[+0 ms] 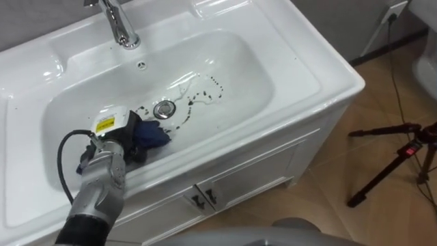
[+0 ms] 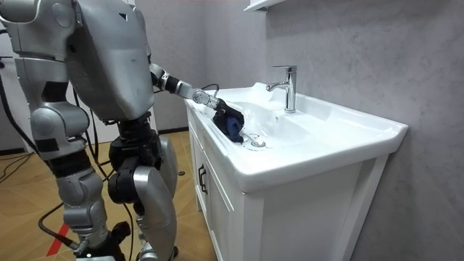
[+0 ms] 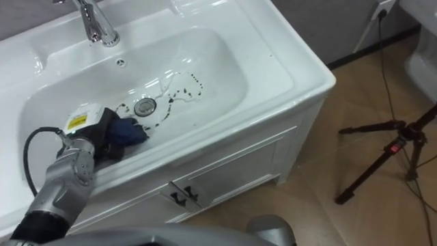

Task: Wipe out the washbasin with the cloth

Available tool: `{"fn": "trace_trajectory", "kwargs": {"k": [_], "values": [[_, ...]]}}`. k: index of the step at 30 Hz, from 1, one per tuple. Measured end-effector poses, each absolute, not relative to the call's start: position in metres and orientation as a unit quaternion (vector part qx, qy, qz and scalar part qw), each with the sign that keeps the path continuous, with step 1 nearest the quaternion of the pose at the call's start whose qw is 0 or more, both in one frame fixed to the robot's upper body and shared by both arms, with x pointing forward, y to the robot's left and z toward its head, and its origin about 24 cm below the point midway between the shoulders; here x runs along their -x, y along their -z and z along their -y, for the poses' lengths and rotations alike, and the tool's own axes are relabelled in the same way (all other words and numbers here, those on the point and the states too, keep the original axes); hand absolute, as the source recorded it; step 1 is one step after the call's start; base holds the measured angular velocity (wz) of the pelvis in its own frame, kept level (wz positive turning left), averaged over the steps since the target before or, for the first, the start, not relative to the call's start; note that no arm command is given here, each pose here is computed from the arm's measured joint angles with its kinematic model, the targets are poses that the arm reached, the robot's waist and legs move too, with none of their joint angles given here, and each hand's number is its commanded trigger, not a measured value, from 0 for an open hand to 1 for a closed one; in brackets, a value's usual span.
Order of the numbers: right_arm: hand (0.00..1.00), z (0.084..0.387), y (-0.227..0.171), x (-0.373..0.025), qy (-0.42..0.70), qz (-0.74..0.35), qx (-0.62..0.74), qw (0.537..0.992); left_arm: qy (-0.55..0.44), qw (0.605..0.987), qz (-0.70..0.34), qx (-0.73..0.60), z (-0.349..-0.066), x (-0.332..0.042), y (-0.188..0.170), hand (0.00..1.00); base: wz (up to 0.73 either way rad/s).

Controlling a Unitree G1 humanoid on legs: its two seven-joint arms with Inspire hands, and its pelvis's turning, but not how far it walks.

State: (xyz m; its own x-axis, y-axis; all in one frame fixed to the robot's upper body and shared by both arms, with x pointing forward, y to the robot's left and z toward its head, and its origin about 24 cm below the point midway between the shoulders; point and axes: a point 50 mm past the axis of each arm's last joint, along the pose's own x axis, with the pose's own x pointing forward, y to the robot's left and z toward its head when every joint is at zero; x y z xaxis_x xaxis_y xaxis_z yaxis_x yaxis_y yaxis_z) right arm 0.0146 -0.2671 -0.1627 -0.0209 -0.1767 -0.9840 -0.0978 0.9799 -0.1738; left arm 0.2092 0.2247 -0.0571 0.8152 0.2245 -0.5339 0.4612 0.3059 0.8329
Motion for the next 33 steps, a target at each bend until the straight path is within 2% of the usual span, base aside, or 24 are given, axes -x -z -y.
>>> {"fn": "trace_trajectory", "kwargs": {"k": [9,15,27,33], "values": [[0.0,0.268,0.162,-0.017,0.034,-0.708,0.11,0.697,0.082,0.78,-0.328,-0.526,-0.227,-0.223,0.063,1.0,0.0],[0.0,0.268,0.162,-0.014,0.039,-0.711,0.108,0.693,0.081,0.812,-0.337,-0.469,-0.22,-0.224,0.065,1.0,-0.01],[0.0,0.265,0.163,-0.012,0.026,-0.717,0.101,0.69,0.107,0.841,-0.308,-0.432,-0.195,-0.244,0.06,1.0,-0.09],[0.0,0.256,0.166,-0.01,0.021,-0.721,0.091,0.686,0.135,0.852,-0.286,-0.417,-0.171,-0.262,0.054,1.0,0.01]]}}
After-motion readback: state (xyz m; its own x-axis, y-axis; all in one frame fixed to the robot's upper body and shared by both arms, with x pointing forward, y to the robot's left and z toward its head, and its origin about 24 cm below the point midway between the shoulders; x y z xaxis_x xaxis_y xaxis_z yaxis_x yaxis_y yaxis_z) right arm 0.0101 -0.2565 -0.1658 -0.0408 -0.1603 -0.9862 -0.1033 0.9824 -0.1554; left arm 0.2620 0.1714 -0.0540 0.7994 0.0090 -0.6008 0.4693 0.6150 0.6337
